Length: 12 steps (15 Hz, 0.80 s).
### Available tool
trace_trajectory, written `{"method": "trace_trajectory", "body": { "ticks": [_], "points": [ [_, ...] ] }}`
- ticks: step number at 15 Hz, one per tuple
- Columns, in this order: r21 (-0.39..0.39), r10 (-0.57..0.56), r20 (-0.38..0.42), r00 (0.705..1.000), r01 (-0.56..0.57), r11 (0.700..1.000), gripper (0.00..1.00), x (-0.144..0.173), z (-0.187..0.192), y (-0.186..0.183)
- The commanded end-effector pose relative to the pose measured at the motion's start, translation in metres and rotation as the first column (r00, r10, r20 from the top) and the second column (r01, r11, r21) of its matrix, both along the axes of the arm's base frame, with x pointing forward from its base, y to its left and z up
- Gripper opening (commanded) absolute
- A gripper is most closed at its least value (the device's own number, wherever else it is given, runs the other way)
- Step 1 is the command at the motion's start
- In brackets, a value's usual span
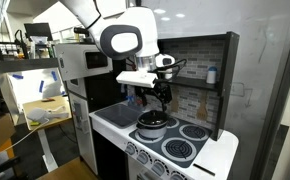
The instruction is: Put the pots lid on the stove
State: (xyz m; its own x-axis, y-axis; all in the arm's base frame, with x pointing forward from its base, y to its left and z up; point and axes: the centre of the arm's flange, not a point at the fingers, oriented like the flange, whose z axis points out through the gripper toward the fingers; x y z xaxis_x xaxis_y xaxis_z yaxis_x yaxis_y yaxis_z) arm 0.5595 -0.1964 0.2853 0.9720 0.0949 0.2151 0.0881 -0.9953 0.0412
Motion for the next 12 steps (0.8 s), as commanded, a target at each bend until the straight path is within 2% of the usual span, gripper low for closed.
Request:
{"method": "trace_trajectory", "body": {
  "ticks": [1,12],
  "points": [
    [0.007,0.0,0.021,1.0,0.0,1.0,1.0,0.0054,-0.0058,-0.0067],
    [0.006,-0.005,-0.01,1.0,0.005,1.0,1.0,0.0021,-0.0115,-0.0024]
  ]
}}
